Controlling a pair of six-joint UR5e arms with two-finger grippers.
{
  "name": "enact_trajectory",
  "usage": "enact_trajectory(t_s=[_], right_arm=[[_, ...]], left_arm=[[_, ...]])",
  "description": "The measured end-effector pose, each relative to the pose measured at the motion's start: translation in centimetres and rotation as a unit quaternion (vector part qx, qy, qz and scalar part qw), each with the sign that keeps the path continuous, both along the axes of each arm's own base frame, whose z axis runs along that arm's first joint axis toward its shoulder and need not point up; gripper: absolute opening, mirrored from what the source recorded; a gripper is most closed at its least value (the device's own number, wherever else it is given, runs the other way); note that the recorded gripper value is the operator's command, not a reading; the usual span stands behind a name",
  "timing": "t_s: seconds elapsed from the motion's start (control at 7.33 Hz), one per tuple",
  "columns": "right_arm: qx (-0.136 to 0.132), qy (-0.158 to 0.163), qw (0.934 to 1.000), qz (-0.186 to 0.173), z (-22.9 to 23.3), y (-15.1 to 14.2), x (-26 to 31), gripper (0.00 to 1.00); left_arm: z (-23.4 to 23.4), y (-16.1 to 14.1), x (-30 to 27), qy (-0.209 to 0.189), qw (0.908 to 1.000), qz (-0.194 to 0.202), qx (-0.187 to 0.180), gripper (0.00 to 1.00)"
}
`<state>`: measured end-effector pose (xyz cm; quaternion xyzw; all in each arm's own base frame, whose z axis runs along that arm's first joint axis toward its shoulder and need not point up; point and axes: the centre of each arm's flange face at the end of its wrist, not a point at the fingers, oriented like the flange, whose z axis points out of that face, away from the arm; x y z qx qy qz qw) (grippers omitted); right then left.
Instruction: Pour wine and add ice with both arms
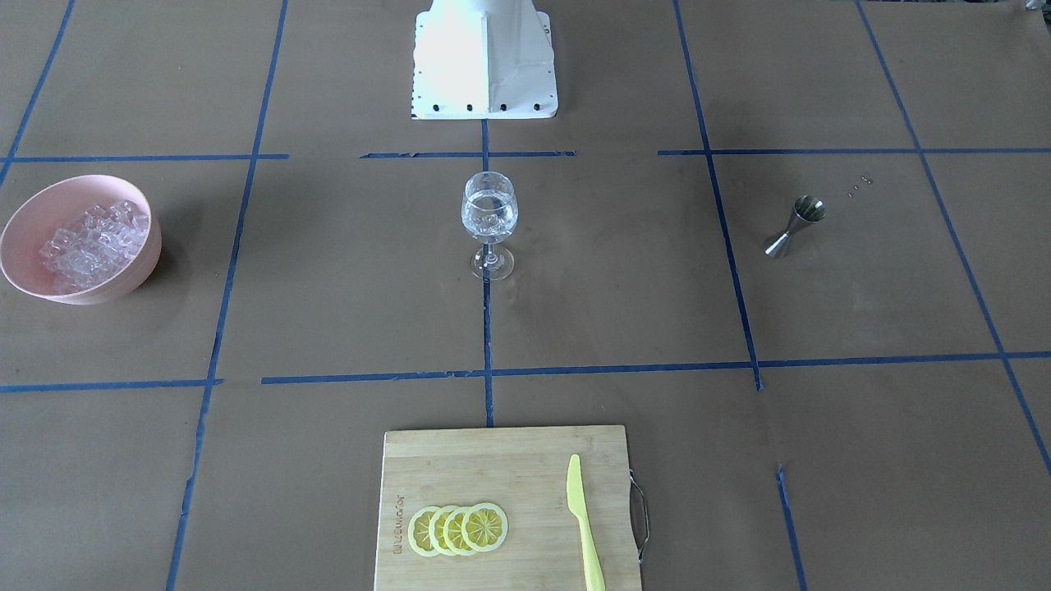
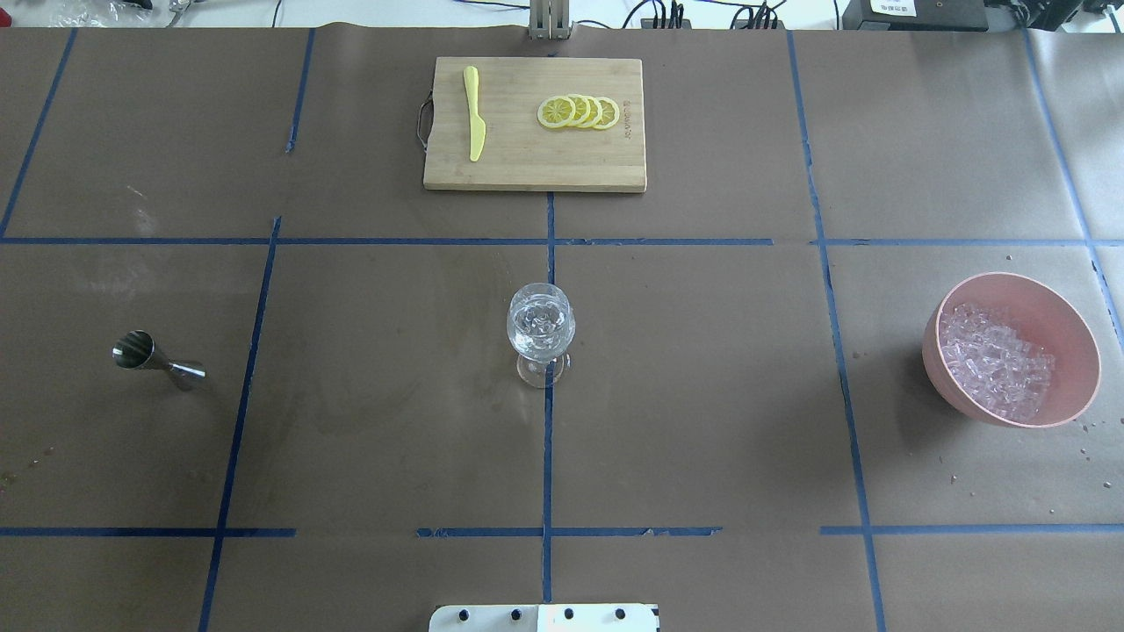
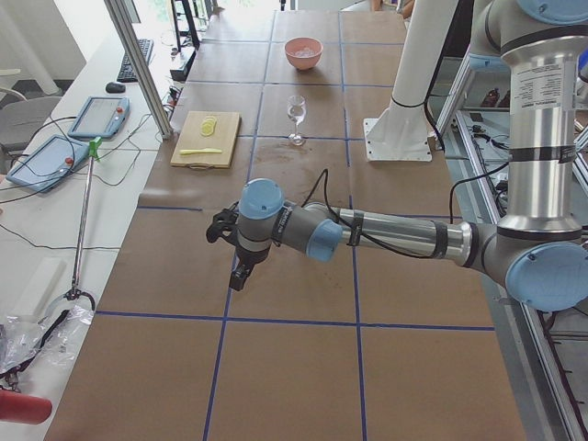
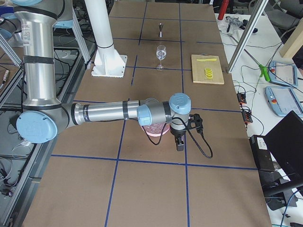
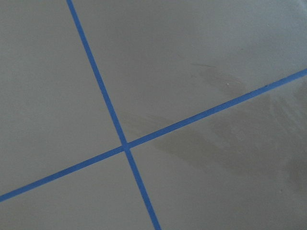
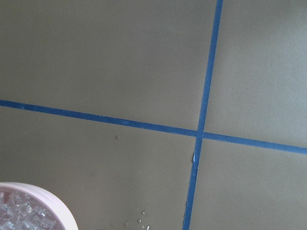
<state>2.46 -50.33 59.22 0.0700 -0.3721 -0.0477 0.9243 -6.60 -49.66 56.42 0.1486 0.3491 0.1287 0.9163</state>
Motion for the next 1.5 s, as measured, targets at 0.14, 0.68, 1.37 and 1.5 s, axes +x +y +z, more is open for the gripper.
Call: enact_trajectory(t_s=[0.14, 0.68, 1.37, 1.5], right_arm=[[-0.005, -0.002, 1.0000, 0.001, 0.3, 0.1, 0.0, 1.00], [-0.020, -0.019, 0.9996, -0.003, 1.5, 0.4, -0.3, 1.00], [-0.030, -0.018, 0.9994, -0.006, 2.5, 1.0, -0.5, 1.00], [-0.030, -0.018, 0.9994, -0.007, 2.5, 1.1, -0.6, 1.00]], left_arm=[[1.0, 0.7, -1.2, -0.001, 0.9996, 0.000, -0.026, 1.00], [6.7, 6.6, -0.8, 0.027, 0.9973, 0.010, -0.067, 1.00], [7.1, 6.1, 0.7, -0.004, 0.9982, 0.026, -0.053, 1.00], [7.0, 6.3, 0.7, -0.002, 0.9978, 0.025, -0.061, 1.00]])
